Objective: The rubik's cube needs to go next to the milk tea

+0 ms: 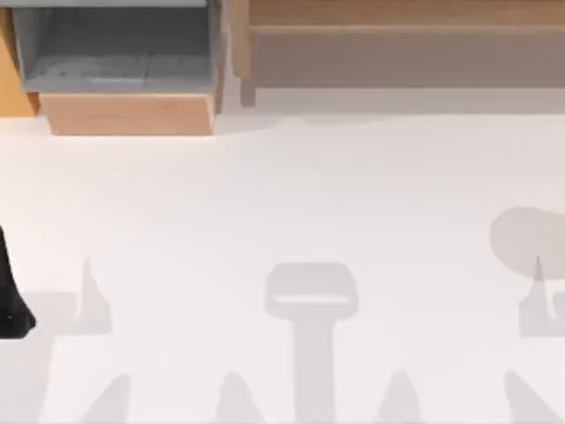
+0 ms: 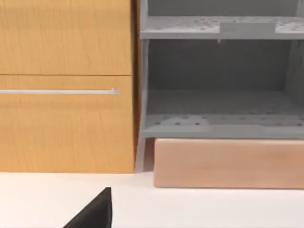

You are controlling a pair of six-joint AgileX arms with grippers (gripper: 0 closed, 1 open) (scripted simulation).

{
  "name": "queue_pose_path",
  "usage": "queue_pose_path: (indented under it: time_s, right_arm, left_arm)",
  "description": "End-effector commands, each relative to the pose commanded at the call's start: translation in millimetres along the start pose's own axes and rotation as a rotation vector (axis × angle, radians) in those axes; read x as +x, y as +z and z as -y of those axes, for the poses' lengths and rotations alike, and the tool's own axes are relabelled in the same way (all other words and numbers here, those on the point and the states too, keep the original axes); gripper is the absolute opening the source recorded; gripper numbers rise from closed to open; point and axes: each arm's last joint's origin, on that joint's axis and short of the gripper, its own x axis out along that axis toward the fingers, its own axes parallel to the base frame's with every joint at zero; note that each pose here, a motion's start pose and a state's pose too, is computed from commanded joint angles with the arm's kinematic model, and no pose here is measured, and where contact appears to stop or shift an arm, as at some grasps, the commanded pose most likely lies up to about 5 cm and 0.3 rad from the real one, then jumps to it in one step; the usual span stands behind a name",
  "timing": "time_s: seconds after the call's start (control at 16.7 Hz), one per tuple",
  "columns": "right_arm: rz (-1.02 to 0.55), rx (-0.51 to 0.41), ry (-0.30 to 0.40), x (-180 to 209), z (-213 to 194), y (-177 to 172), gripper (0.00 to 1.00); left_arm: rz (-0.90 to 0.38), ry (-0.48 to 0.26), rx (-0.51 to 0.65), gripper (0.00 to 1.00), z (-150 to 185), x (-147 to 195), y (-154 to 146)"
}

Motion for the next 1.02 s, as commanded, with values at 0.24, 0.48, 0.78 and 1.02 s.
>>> queue_pose_path:
  time_s: [0.24, 0.48, 0.78, 1.02]
  right_arm:
    - [0.003, 0.000, -0.005, 0, 0, 9, 1.00]
    - [0.010, -0.002, -0.027, 7, 0, 58, 1.00]
    - [-0.037, -0.013, -0.054, 64, -2, 145, 1.00]
    - [-0.068, -0.017, -0.055, 151, -10, 196, 1.00]
  left_arm:
    - [0.000, 0.000, 0.000, 1.00, 0, 0, 0]
    - [0.000, 0.000, 0.000, 1.00, 0, 0, 0]
    - [0.000, 0.000, 0.000, 1.00, 0, 0, 0]
    - [0.000, 0.000, 0.000, 1.00, 0, 0, 0]
